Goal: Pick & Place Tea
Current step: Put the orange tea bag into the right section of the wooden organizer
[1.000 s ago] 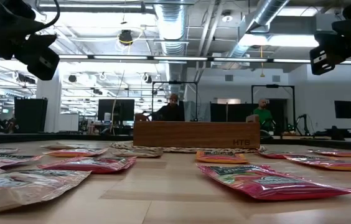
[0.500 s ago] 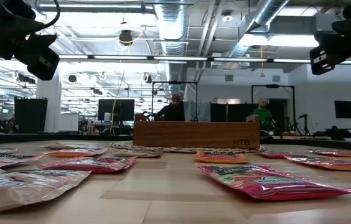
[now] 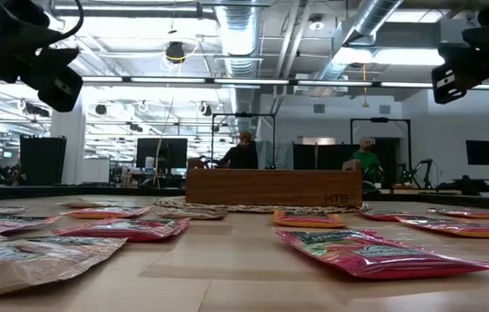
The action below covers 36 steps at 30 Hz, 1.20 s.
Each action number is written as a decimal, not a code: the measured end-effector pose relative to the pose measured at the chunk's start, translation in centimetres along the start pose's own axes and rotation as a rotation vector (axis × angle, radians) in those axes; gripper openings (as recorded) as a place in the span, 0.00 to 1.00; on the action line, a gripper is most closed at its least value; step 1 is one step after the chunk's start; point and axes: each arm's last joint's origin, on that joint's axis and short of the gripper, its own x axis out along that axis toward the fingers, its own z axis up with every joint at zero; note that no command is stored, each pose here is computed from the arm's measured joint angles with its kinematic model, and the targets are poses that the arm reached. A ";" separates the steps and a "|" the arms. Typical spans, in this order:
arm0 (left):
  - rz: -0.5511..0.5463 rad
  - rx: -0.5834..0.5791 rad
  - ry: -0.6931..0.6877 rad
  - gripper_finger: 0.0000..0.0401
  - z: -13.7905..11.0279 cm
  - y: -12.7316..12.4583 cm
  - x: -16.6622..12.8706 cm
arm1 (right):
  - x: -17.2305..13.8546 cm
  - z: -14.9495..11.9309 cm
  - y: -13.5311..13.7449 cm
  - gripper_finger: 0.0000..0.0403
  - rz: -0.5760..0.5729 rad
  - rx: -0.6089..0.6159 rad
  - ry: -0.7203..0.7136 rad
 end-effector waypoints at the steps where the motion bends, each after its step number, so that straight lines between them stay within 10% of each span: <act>1: 0.000 0.000 0.000 0.26 0.0 0.0 0.0 | 0.0 0.0 0.0 0.30 0.000 -0.001 -0.003; 36: 0.076 -0.073 -0.128 0.26 3.2 -0.7 -0.5 | -1.4 5.7 -0.2 0.30 -0.236 0.003 -0.158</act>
